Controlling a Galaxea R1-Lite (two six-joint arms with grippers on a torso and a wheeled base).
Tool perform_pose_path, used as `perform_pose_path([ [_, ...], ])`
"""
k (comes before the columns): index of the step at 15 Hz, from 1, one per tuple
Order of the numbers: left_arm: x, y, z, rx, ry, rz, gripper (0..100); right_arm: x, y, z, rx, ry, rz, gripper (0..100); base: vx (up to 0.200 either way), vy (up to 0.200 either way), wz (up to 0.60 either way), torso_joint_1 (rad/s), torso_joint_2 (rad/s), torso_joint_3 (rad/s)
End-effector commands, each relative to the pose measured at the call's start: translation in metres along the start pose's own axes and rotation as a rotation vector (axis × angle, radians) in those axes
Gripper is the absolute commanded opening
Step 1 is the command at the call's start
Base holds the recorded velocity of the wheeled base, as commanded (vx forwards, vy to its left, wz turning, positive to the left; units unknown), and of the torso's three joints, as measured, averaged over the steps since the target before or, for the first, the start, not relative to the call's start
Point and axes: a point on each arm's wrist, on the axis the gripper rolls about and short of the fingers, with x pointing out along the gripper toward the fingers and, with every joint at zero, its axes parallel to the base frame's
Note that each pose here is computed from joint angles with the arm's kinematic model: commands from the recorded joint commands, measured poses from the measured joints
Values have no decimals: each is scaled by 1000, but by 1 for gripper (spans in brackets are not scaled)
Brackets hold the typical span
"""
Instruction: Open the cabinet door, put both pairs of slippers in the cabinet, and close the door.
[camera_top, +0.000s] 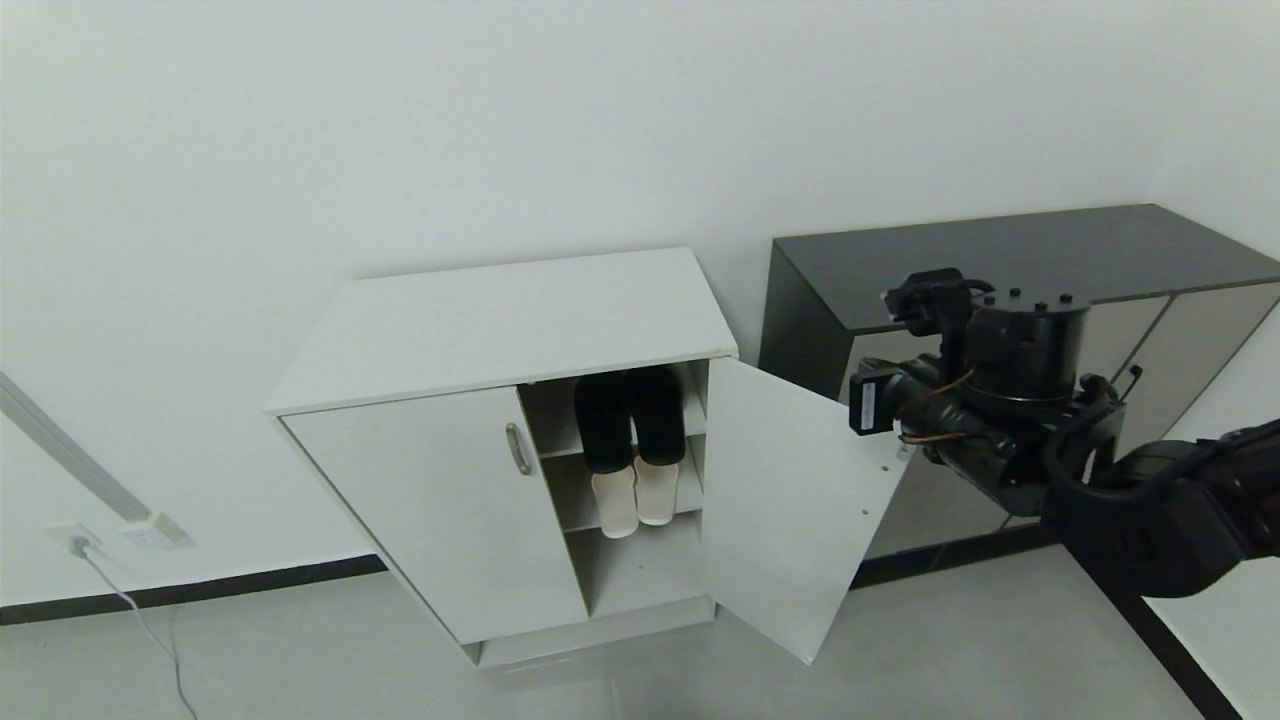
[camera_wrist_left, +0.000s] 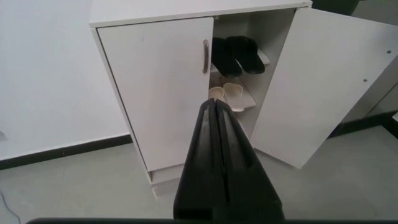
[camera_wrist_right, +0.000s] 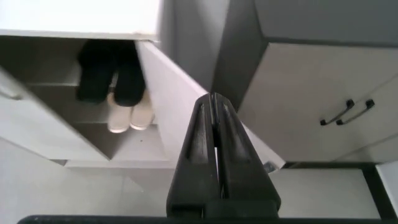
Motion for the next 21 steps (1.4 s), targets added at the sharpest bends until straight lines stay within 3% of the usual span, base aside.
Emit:
perform_pose_path([
  [1,0,0,0,0,0,-1,0,25,-8,-17,5,41,-29,0,0,0,0,0,0,0],
  [7,0,0,0,1,0,0,0,72,-22,-44,39,90,16,0,0,0,0,0,0,0],
  [14,0,0,0,0,2,0,0,94,-30,-67,35,132,-10,0,0,0,0,0,0,0],
  [18,0,0,0,0,-1,0,0,90,-28,-64,36,128,-2,0,0,0,0,0,0,0],
  [21,0,0,0,0,2,0,0,66,-9,-62,31,146,54,0,0,0,0,0,0,0],
])
